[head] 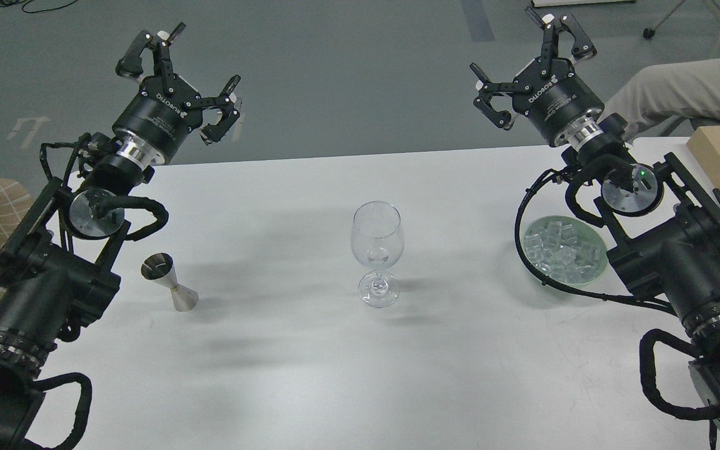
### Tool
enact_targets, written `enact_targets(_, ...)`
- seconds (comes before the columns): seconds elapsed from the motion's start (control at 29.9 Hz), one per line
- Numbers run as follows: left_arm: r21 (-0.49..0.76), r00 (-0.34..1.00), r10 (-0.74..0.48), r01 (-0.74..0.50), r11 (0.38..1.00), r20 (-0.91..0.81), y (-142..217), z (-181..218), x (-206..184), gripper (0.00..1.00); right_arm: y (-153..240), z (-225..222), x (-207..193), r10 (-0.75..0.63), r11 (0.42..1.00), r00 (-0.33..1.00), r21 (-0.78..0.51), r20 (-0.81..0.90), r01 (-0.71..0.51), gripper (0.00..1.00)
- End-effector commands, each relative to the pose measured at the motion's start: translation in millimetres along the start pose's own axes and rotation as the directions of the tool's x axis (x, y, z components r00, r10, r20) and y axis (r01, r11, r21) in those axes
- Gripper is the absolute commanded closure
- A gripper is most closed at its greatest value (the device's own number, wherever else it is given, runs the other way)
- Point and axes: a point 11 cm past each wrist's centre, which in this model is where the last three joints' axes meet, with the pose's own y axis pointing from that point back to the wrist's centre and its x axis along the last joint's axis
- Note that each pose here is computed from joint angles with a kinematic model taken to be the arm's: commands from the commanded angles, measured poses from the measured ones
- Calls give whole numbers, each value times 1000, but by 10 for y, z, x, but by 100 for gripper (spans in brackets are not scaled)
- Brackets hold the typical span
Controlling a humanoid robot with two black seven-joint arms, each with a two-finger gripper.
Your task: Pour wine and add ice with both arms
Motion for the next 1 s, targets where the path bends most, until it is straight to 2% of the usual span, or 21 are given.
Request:
enact_targets(0.0,0,1000,1,-1,1000,0,2,-3,2,2,-12,-4,-17,-4,1000,1000,1,0,4,0)
enact_targets(0.97,-2,1000,-4,4,1000,-2,-8,0,-15,2,-35,-23,-68,-19,1000,1000,6,-2,19,0)
